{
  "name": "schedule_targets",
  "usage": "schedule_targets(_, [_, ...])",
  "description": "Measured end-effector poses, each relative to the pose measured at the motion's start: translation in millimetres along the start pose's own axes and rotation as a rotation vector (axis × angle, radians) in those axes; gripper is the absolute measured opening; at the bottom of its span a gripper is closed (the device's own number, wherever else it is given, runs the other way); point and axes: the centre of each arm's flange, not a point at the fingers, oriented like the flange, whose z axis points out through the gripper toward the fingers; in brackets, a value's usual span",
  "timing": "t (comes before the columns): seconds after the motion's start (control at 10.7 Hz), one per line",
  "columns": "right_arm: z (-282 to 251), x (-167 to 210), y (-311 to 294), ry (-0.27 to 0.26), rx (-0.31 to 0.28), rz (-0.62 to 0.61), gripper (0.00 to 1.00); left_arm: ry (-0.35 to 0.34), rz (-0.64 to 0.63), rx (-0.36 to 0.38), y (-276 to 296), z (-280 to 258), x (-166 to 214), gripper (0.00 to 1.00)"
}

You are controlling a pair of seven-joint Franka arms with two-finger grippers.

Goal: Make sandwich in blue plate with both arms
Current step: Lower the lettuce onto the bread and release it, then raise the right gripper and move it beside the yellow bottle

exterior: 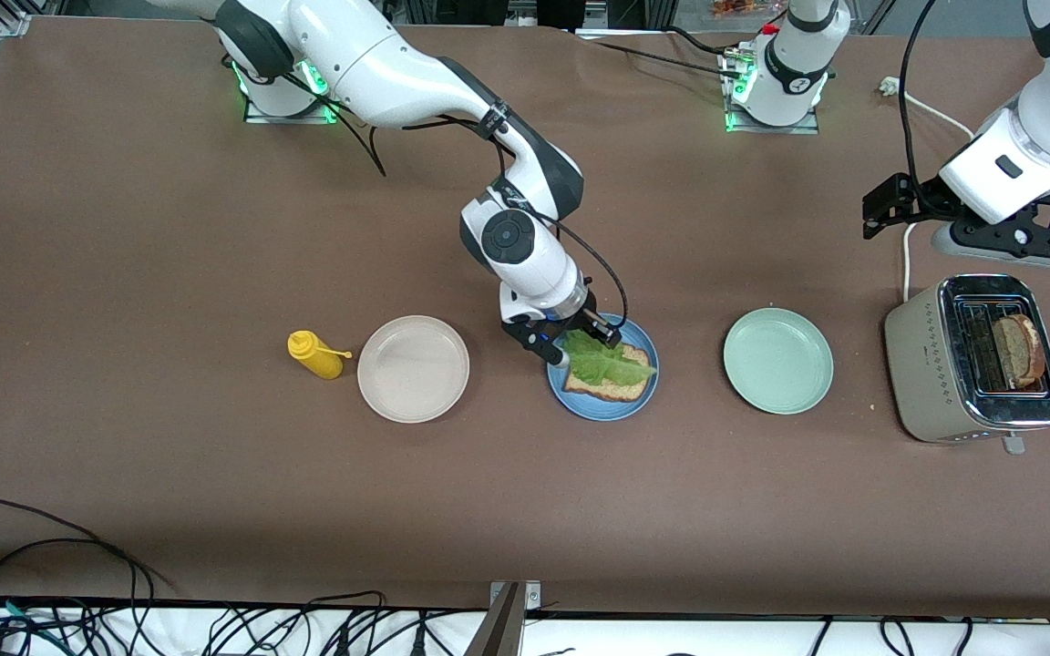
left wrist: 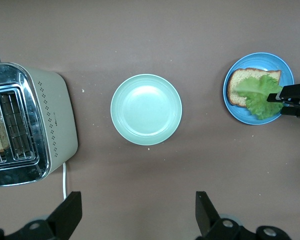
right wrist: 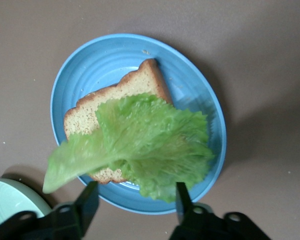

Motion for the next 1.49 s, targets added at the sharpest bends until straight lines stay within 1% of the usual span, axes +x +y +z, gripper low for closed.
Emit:
schedule_targets(0.19, [-2.4, 2.8, -1.4, 0.003, 0.005, -0.034, 0.96, 0.0, 0.0, 0.0, 0.0, 0.0, 0.0, 1.0])
schedule_targets(0.28, [-5.1, 2.3, -3.4, 0.003, 0.009, -0.043, 1.0, 0.0, 0.0, 0.0, -0.1, 0.1, 0.1, 1.0])
schedule_targets(0.47, [-18.0, 3.5, -6.3, 0.003, -0.01, -0.092, 1.0, -0.001, 0.0, 0.0, -0.2, 0.3, 0.1, 1.0])
schedule_targets(0.65, [-53.0, 18.9, -5.5, 0.007, -0.042, -0.161, 1.0, -0.001, -0.002, 0.0, -1.2, 0.8, 0.4, 1.0])
schedule_targets(0.74, [-78.5, 36.9, 1.1, -0.002, -0.081, -0.212, 1.0, -0.002, -0.003, 0.0, -1.6, 1.0, 0.5, 1.0])
schedule_targets(0.93, [-144.2, 85.4, 22.8, -0.045, -0.166, -0.326, 1.0, -0.002, -0.003, 0.0, -2.0, 1.2, 0.6, 1.0])
schedule_targets(1.02, [-176.0, 110.0, 37.3, -0.067, -0.192, -0.382, 1.0, -0.003, -0.004, 0.0, -2.1, 1.4, 0.7, 1.0])
schedule_targets(1.21, [-216.6, 144.2, 68.5, -0.091, -0.211, -0.465, 1.0, -0.003, -0.004, 0.0, -2.2, 1.5, 0.7, 1.0])
schedule_targets(1.49, [-243.2, 161.2, 108.1, -0.12, -0.227, -0.574, 1.0, -0.003, -0.004, 0.0, -2.3, 1.9, 0.9, 1.0])
